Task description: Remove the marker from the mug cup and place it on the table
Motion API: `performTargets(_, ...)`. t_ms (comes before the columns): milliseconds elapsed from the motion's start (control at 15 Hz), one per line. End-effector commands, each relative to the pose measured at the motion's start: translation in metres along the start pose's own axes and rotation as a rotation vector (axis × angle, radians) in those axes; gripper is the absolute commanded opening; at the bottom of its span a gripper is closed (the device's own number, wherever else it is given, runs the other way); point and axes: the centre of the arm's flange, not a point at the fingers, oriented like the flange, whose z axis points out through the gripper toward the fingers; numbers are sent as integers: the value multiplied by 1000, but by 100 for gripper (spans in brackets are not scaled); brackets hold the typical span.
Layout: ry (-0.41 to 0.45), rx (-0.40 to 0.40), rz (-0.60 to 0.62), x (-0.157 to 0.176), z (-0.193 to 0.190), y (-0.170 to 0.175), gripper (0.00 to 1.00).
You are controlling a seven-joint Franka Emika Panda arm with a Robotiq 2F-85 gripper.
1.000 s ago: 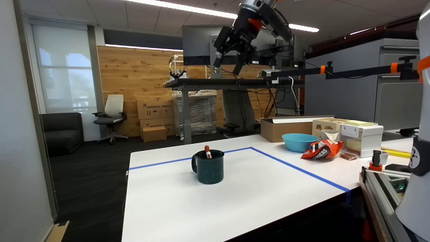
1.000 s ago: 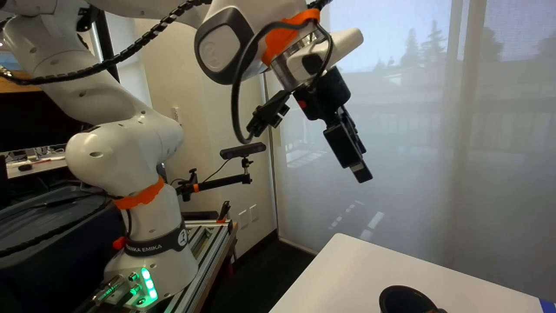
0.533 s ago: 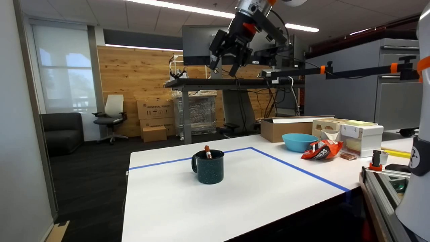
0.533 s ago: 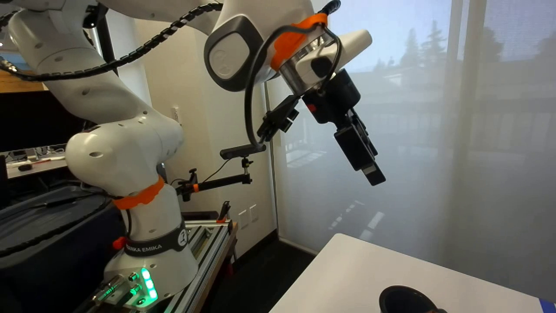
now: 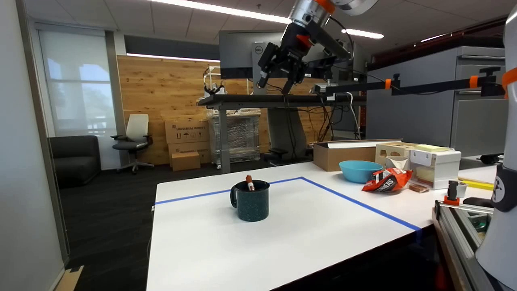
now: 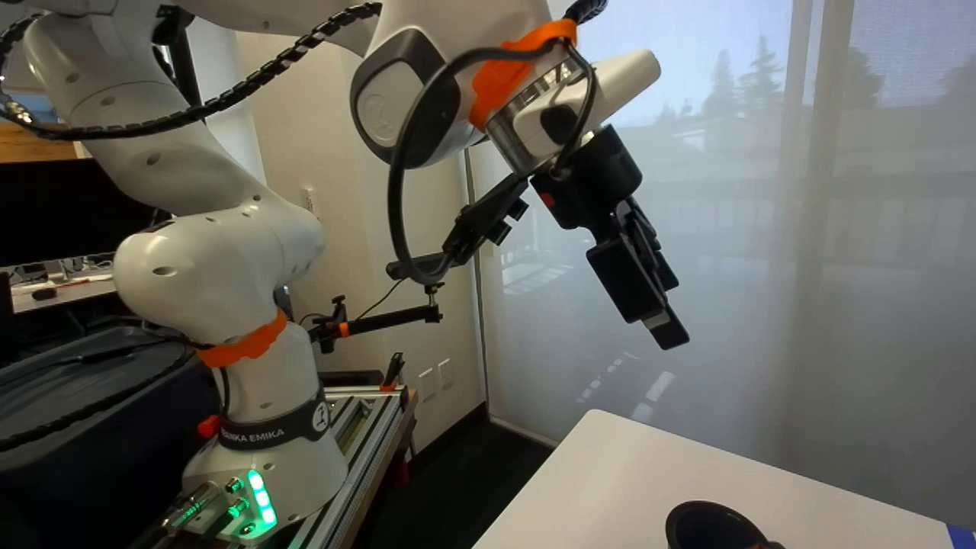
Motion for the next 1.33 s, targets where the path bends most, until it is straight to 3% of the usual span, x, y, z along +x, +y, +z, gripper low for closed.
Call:
performTargets(0, 12, -15, 9, -5, 22, 7, 100)
performTargets(667, -30, -75, 23, -37, 103, 8, 100)
performTargets(933, -42, -49, 73, -53, 139, -5, 100)
performTargets(1000, -63, -75, 49, -37, 116, -2, 100)
performTargets(1267, -73, -78, 51, -40, 122, -4, 100)
